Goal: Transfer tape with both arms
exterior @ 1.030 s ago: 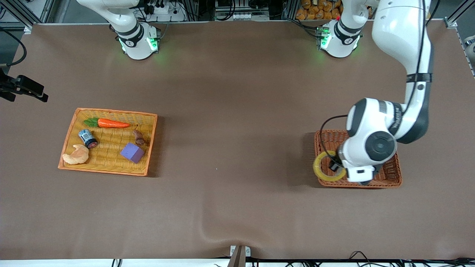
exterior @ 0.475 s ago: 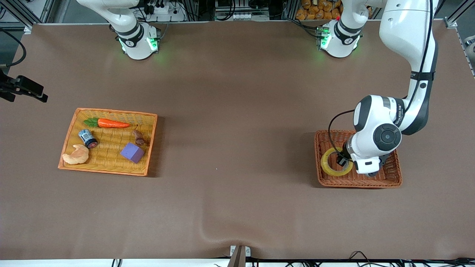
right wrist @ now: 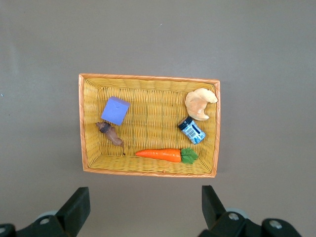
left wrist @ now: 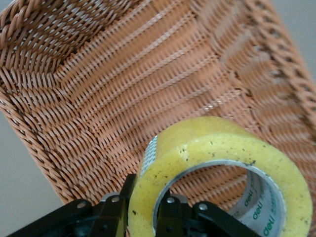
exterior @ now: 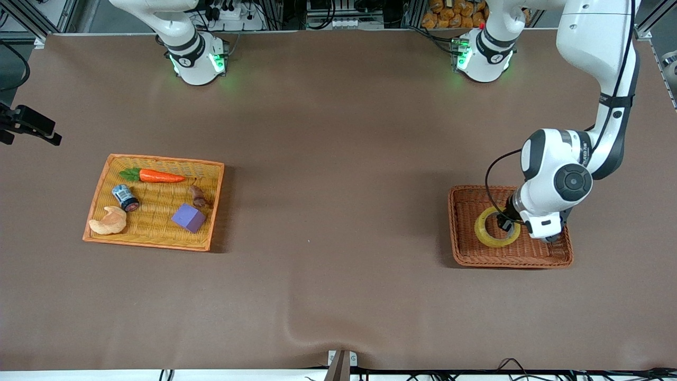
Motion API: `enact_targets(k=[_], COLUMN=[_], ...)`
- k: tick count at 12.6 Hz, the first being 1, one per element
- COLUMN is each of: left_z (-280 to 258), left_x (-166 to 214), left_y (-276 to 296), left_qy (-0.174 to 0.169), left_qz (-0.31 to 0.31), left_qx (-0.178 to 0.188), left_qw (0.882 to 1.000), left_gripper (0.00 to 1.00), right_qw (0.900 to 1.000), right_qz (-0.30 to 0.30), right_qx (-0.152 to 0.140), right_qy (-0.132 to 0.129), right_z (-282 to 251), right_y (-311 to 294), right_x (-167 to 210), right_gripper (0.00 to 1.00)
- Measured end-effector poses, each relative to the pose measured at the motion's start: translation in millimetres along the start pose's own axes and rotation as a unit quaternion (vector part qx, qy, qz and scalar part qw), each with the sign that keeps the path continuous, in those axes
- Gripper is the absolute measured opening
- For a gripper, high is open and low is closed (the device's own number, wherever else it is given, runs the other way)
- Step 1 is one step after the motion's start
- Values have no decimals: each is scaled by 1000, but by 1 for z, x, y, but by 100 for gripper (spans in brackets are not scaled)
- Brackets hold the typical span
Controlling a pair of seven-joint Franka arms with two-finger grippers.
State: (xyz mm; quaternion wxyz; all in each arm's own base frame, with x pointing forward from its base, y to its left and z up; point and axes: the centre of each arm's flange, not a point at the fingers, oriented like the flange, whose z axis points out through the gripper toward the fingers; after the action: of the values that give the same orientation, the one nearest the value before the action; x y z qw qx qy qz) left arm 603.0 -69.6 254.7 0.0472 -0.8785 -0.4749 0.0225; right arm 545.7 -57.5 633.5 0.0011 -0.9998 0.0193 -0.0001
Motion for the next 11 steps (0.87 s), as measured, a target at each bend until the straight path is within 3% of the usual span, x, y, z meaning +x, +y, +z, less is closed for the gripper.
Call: enact_targets(k=[4,6,11], left_z=[6,7,-9], left_x=[16,28,31], left_y=[-12,-19,-19], left_qy=[1,1,8], left_qz=[-14,-22,9], left_qx=[-6,-8,-23], left_qw=[1000,1000,1000], left_gripper=[22,29,80], right_qw=[1000,1000,1000], right_qz=[0,-1,-2], right_qx=[0,0,3], right_qy=[-1,-1,-5], right_z=[2,3,9], right_y=[-1,-1,-2], right_x=[1,2,6], right_gripper=[100,100,100])
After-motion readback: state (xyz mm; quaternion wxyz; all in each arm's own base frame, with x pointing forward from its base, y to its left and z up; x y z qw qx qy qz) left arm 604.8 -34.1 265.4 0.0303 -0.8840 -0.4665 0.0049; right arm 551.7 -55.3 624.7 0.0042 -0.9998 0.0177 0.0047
